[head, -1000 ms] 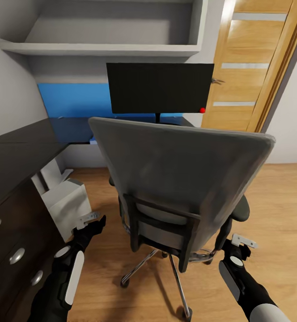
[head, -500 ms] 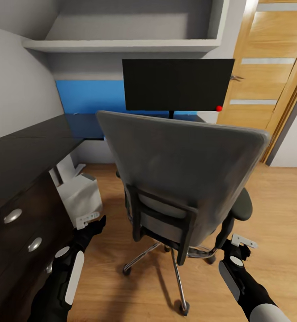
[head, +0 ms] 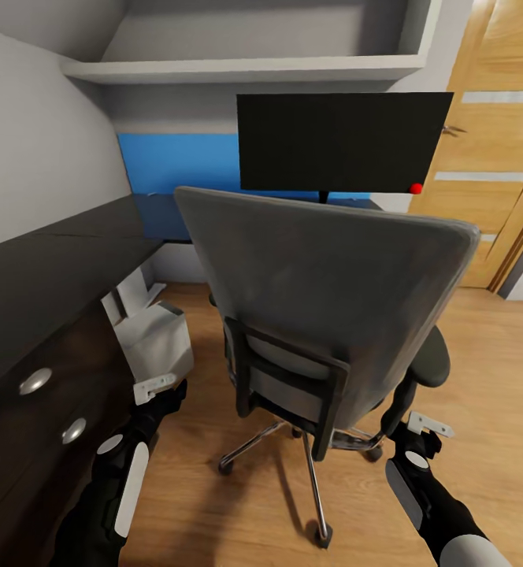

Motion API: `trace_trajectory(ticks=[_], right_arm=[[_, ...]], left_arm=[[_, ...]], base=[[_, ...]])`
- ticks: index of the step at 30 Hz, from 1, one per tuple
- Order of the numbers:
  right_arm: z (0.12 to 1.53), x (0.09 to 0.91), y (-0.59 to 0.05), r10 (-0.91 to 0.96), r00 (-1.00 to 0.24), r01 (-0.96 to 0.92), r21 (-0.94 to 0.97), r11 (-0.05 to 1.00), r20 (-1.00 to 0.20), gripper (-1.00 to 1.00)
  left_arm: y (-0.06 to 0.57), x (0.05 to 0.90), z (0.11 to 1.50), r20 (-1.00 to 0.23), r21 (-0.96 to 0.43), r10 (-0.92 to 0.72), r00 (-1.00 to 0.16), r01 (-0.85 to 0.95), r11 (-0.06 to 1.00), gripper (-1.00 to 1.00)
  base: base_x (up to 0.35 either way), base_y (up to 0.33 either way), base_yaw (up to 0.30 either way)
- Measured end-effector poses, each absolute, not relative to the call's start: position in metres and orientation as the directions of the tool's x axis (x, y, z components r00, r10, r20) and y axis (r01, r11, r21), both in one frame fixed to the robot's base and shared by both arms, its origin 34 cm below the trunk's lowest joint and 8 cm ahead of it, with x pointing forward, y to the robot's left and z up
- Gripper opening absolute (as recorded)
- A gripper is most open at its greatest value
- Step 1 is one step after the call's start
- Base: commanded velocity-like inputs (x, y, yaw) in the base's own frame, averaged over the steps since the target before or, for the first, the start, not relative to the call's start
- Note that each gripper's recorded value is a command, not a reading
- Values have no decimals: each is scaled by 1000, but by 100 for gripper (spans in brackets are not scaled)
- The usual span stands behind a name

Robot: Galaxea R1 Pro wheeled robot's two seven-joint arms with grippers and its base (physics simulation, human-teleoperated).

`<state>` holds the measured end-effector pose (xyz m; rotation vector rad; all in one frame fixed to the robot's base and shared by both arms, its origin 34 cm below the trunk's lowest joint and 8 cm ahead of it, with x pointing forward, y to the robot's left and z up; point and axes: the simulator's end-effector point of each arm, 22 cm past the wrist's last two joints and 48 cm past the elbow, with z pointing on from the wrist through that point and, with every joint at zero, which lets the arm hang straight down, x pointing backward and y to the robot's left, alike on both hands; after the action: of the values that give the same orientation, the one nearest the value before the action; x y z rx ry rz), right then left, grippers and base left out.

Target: In the bedroom, organize the workspace by keeping the computer under the desk, ensuring the monitor is on the desk, placing the keyboard on the desk next to the monitor, placing the mouse on the desk next to the keyboard, moving the folder from the swivel chair onto the desk next to the mouse, stacking the notebook on top of the folder with the pen on top of the notebook, and positioning the swivel chair next to the desk.

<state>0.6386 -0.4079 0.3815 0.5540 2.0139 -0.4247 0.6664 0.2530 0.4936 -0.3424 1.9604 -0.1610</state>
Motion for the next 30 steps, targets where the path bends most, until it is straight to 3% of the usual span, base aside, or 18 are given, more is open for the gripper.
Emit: trace_trajectory(ticks=[15, 30], right_arm=[[371, 636, -407, 206, -446, 543, -80, 836, -871, 100], [359, 633, -407, 206, -463, 541, -90, 836, -862, 100]], left_arm=[[252, 666, 481, -867, -263, -309, -391, -169, 950, 100], [249, 665, 467, -857, -259, -308, -413, -170, 951, 100]], base=[[11, 0, 106], [229, -68, 106]])
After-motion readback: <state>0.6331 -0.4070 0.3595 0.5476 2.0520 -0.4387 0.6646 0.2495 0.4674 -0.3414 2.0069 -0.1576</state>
